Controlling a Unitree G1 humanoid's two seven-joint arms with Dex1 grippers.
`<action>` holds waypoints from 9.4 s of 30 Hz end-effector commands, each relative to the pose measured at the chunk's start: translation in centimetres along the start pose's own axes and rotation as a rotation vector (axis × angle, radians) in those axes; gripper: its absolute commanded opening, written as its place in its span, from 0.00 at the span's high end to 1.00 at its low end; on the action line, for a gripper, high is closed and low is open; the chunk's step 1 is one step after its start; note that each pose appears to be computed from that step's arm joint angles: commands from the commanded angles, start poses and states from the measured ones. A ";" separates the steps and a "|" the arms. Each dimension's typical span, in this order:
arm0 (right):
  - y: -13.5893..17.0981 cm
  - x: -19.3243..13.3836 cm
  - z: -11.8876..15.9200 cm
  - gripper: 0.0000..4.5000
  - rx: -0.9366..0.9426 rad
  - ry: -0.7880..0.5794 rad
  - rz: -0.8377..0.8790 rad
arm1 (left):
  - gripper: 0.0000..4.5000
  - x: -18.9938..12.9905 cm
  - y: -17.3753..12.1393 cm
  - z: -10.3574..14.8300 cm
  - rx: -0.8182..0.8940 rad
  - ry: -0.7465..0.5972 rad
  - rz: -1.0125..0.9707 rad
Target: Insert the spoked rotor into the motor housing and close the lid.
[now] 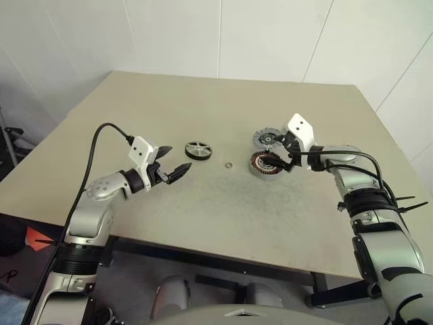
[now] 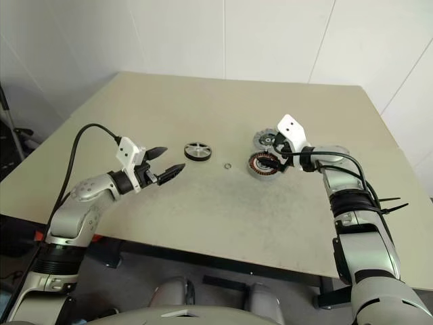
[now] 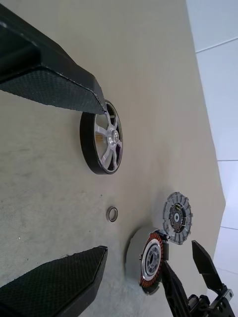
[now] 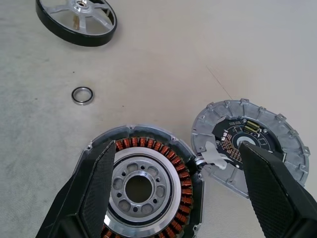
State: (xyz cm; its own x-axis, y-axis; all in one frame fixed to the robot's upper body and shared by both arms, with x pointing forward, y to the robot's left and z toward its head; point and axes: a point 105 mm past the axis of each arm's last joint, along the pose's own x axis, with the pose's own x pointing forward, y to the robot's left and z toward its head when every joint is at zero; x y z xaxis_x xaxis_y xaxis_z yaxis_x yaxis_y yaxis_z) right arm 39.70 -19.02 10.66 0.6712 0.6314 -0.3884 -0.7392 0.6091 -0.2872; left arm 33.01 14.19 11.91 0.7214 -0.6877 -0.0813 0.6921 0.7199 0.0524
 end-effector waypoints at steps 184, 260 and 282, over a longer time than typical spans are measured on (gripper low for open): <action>9.2 -6.2 2.3 0.57 -0.651 0.327 0.508 | 0.00 0.6 -1.6 -2.1 -0.005 0.044 0.053; 6.7 9.5 3.3 0.62 -0.028 0.102 0.120 | 0.00 0.2 -1.3 -1.2 0.047 0.052 0.048; 7.4 8.5 1.7 0.62 -0.007 0.134 0.155 | 0.00 -0.2 -1.3 -2.1 0.048 0.082 0.055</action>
State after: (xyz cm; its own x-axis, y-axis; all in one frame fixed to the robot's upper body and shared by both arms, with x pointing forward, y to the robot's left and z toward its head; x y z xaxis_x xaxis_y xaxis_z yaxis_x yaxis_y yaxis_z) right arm 40.11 -7.91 6.68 0.5335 0.6508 -0.5403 -0.8366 0.5000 -0.2238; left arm 31.96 13.63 8.51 0.7520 -0.6305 -0.1923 0.6512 0.7558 0.0683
